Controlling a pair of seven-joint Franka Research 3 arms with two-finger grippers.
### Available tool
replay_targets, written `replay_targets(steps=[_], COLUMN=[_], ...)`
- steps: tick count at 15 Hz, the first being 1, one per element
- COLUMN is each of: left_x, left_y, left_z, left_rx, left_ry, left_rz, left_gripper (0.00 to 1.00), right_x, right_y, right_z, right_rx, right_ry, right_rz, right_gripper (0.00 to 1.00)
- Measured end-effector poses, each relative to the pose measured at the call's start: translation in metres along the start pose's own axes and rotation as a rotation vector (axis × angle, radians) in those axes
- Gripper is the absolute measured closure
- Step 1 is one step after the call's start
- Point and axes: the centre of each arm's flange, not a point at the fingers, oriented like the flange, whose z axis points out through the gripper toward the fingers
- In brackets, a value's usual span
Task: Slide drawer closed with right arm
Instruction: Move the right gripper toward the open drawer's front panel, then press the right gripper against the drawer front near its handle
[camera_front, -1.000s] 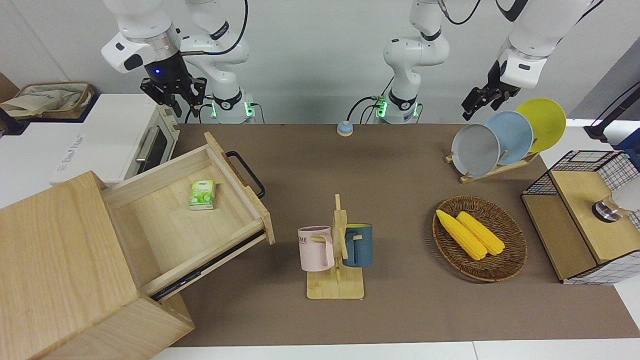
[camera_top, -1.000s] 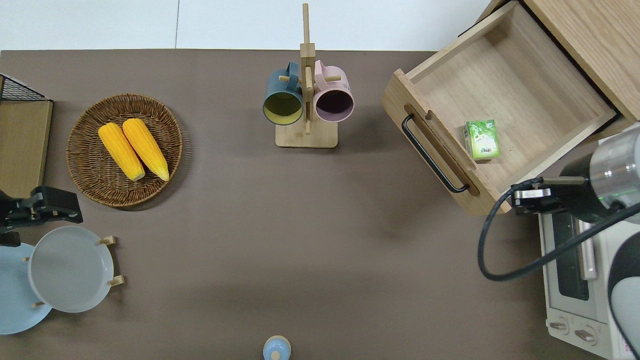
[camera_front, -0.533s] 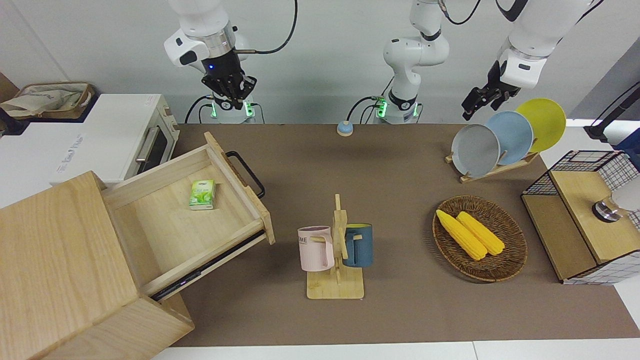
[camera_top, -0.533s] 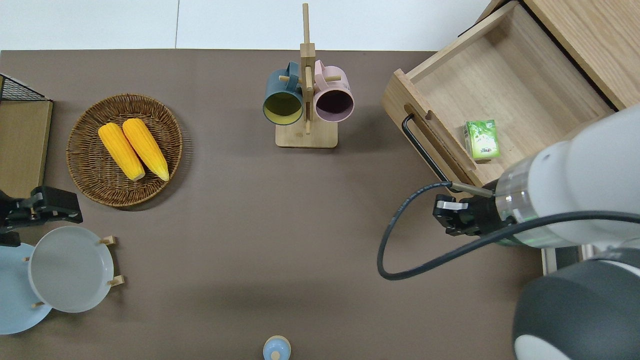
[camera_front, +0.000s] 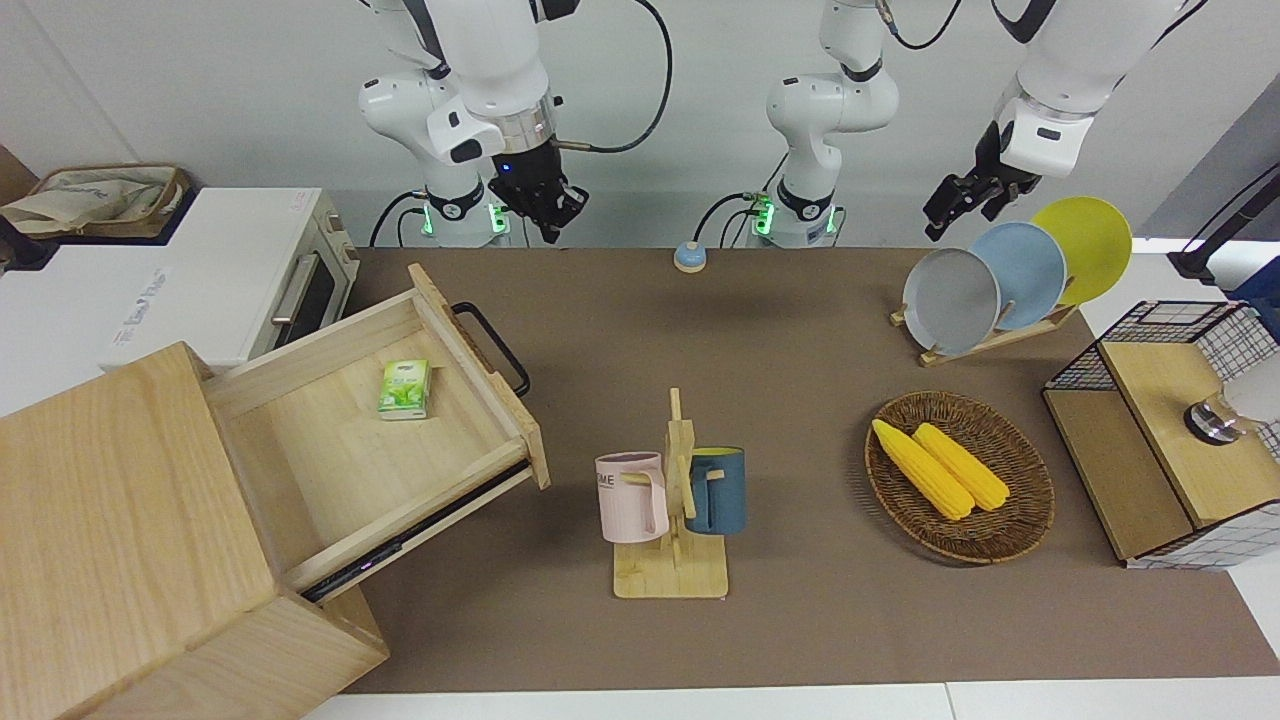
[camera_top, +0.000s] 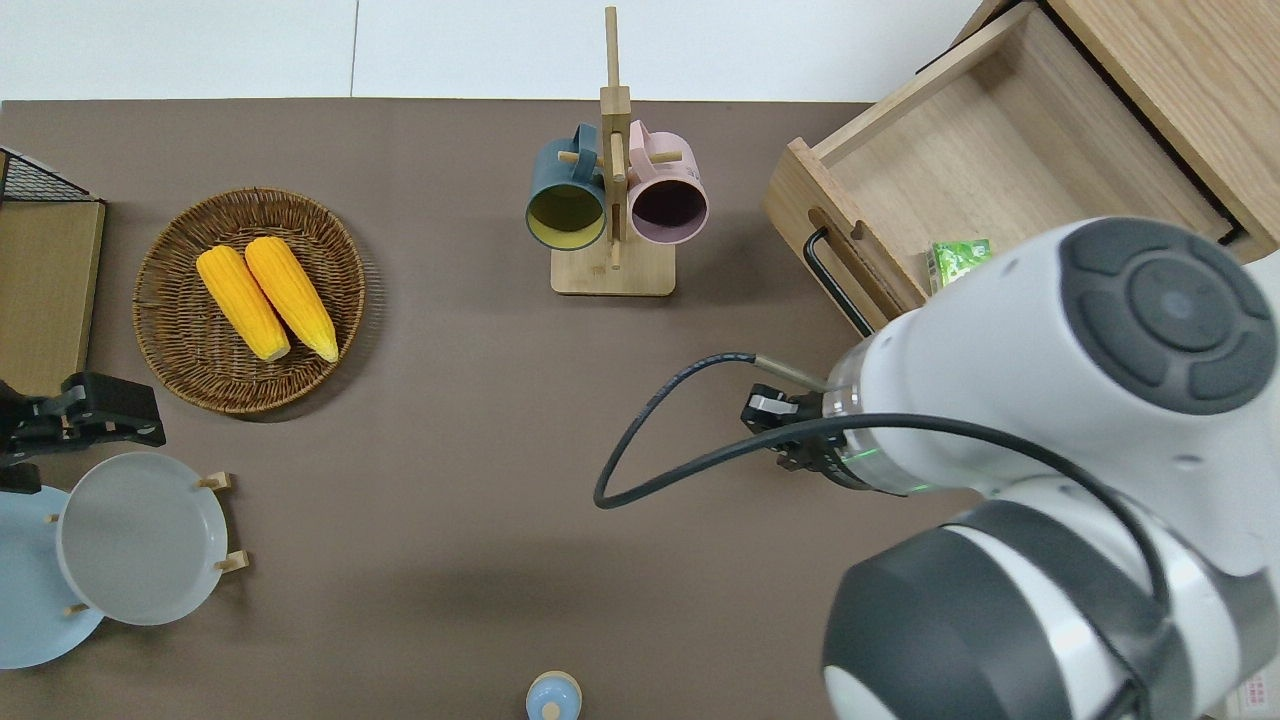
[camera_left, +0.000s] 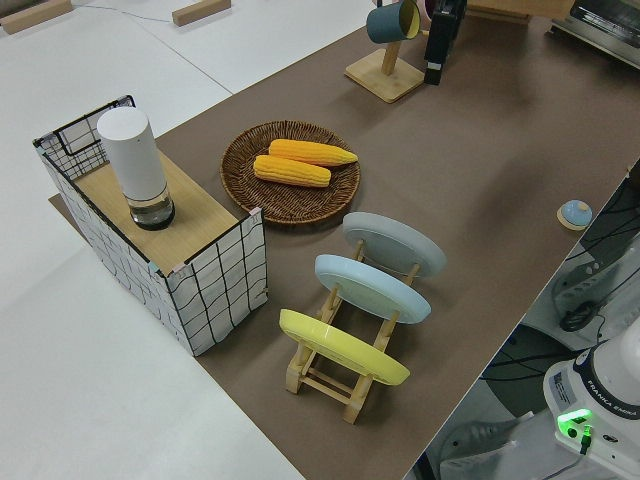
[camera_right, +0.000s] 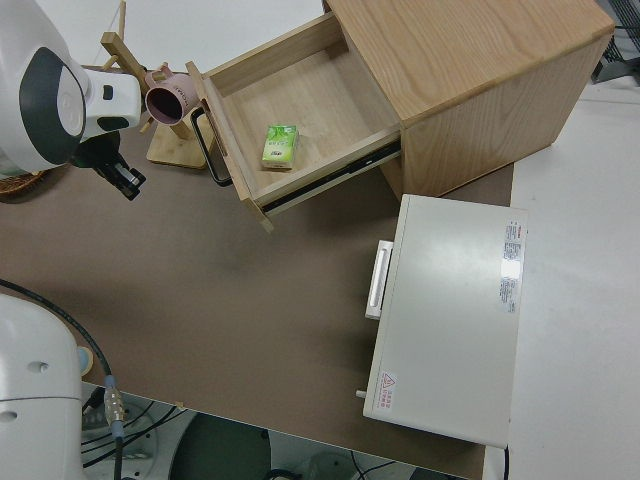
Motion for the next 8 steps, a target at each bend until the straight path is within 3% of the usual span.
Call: replay_targets(steps=[3, 8], left_x=[0.000, 0.000], left_y=[0.000, 0.000], left_z=[0.000, 0.000], left_rx=[0.000, 0.000], left_ry=[0.000, 0.000], left_rz=[0.000, 0.000], left_gripper=[0.00, 0.00], right_x=[-0.005, 0.010], right_y=[-0.027, -0.034], right_z=[0.022, 0.037], right_rx=[0.017, 0.033], right_ry=[0.009, 0.015], right_rz=[0.053, 0.173], right_gripper=[0.99, 0.99])
